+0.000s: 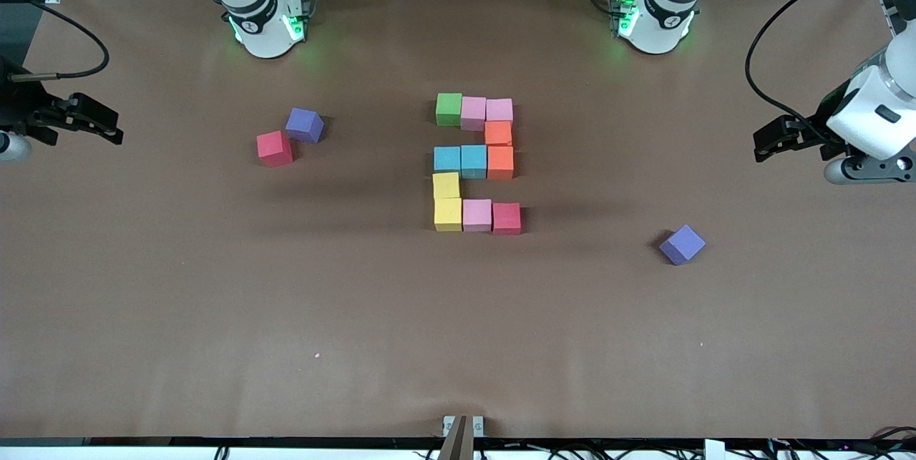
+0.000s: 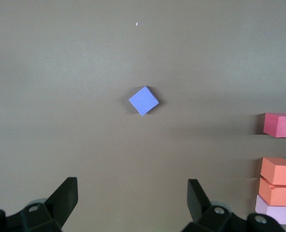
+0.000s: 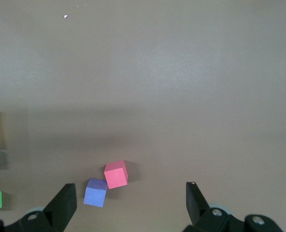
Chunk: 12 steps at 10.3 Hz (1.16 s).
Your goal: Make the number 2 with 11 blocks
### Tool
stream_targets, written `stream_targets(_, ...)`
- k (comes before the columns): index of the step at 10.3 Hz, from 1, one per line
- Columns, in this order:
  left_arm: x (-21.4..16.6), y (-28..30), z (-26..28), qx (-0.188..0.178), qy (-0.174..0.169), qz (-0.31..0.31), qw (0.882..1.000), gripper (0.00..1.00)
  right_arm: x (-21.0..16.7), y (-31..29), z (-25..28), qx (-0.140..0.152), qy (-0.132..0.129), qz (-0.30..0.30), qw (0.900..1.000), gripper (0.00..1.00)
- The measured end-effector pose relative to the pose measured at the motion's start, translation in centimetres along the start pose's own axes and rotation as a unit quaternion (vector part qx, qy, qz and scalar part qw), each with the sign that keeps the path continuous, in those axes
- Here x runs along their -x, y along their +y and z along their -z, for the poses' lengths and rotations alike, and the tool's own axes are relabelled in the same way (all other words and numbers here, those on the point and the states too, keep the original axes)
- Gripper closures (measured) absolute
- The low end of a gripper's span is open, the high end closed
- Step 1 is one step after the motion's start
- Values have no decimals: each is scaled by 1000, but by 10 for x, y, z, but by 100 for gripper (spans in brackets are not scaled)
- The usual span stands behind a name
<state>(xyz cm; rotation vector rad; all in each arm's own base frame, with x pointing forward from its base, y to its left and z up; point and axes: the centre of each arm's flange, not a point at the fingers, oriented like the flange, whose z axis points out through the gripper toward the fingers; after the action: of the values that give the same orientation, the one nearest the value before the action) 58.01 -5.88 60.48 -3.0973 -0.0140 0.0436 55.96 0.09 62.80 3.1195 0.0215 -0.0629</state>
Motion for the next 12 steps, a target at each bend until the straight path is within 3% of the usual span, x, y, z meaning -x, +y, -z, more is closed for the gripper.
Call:
stream_targets(4,6,-2,10,2,6,3,1000,0,0,0,0,0,0,0,1000,0)
stream_targets(12,28,-1,24,-1,-19,42,999,0,0,0,-4,3,-4,0,1000,0)
